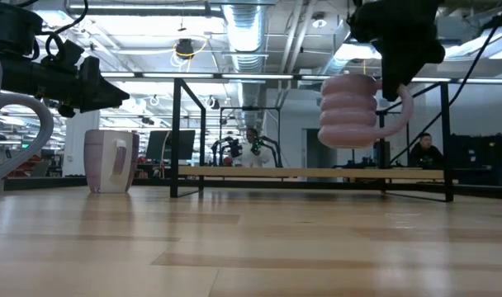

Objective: Stack small to large cups/mugs on shelf
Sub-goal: Put the violet mug on the shelf

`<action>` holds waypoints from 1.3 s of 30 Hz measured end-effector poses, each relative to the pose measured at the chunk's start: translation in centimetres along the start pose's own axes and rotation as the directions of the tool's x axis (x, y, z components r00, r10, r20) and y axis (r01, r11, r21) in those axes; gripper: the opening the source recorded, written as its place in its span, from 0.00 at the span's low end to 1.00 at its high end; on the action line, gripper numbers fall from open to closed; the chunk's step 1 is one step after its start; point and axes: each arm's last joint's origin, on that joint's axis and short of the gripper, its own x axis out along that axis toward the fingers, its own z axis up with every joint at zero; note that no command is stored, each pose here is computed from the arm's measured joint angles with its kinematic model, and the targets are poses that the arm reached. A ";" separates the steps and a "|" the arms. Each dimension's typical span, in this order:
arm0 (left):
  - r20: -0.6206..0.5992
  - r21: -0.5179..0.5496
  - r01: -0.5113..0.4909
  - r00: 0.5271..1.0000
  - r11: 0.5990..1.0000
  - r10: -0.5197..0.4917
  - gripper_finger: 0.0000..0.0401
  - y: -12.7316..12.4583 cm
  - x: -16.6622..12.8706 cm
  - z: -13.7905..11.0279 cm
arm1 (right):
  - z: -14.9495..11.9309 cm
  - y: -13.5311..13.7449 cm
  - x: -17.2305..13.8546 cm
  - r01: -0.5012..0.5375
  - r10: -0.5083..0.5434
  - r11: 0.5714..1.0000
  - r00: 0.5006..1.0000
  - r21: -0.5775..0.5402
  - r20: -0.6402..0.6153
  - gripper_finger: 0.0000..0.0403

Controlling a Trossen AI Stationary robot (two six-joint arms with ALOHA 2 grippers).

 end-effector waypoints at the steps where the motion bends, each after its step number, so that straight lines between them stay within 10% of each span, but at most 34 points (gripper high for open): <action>1: 0.000 0.000 0.000 1.000 1.000 0.000 0.44 0.0 0.0 0.0 | 0.1 -0.2 0.1 0.010 -0.010 1.000 1.000 0.020 -0.006 0.16; 39: 0.000 -0.004 0.000 1.000 1.000 0.000 0.44 0.0 0.0 0.0 | 3.0 -3.0 1.7 0.094 -0.098 0.812 0.995 0.576 -0.025 0.16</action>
